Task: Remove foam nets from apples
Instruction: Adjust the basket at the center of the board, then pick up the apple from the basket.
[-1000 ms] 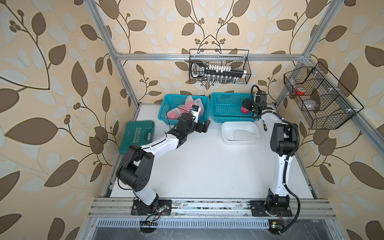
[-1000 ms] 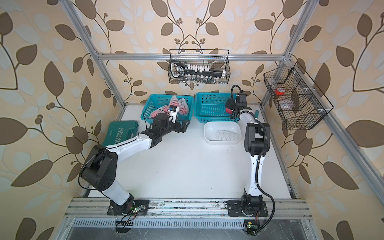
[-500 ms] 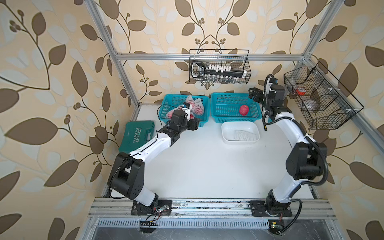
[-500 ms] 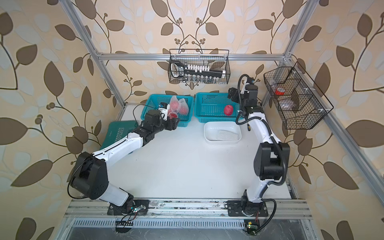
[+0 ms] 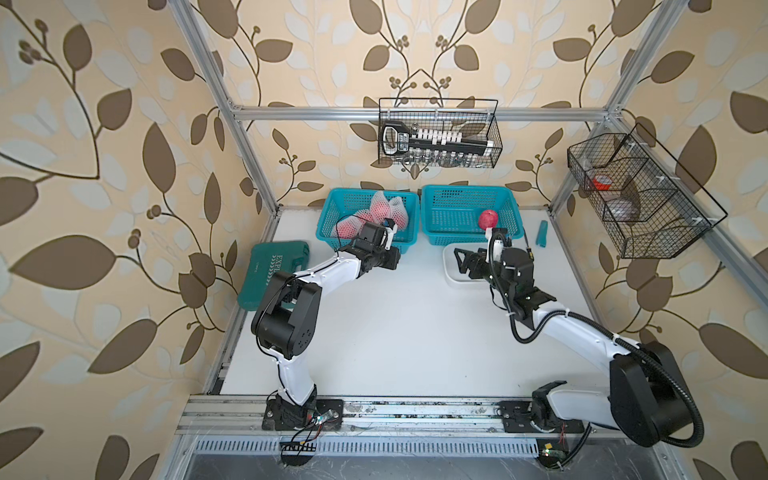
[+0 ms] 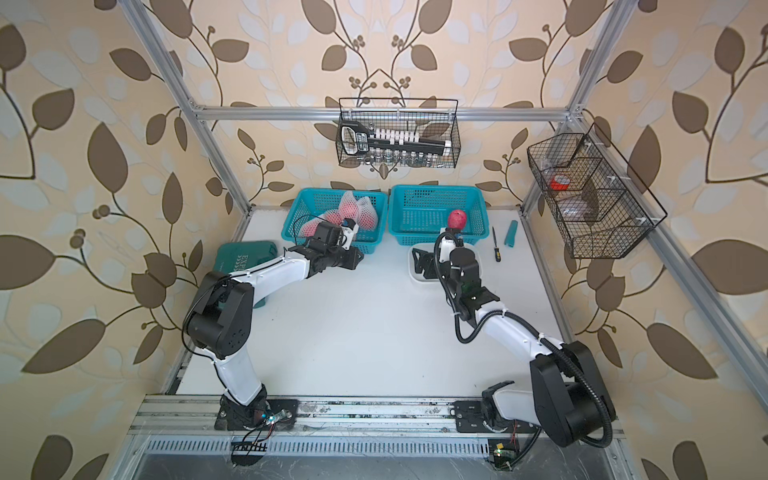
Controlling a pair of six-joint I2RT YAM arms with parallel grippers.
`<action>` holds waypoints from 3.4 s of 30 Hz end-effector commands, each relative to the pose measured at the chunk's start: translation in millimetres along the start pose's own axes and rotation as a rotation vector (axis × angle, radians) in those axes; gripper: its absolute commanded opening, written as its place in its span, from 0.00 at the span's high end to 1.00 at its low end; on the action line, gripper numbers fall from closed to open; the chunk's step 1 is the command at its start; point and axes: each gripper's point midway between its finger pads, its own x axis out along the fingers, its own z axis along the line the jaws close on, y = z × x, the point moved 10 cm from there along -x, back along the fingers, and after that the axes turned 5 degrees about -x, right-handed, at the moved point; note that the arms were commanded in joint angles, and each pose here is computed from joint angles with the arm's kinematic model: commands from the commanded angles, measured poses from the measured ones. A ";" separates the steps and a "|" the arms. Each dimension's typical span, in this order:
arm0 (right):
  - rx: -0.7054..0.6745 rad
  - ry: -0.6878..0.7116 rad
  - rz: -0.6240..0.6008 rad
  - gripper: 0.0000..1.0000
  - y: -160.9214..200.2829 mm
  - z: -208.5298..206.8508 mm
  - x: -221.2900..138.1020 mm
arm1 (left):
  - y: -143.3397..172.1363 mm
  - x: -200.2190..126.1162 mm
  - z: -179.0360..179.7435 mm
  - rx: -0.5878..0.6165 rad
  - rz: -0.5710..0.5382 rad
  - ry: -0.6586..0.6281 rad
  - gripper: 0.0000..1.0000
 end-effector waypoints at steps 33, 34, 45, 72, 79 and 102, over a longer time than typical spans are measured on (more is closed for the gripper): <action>-0.062 -0.042 -0.130 0.05 37.2 9.4 -24.8 | -109.2 -77.5 4.6 0.010 0.023 -0.085 0.19; -0.081 -0.092 -0.139 0.04 35.7 13.2 -26.3 | -111.5 -72.5 8.8 -0.001 0.044 -0.093 0.18; -0.178 -0.259 -0.144 0.02 40.8 40.3 -27.3 | -123.2 -23.3 31.7 0.014 0.190 -0.144 0.09; -0.143 -0.214 -0.108 0.02 43.9 37.6 -19.8 | -108.3 62.9 54.3 0.077 0.204 -0.225 0.01; -0.136 -0.204 -0.105 0.02 44.1 37.1 -18.7 | -104.6 74.9 61.6 0.086 0.208 -0.266 0.02; -0.124 -0.105 -0.075 0.02 47.1 30.2 -11.2 | -88.1 94.6 71.8 0.087 0.238 -0.286 0.18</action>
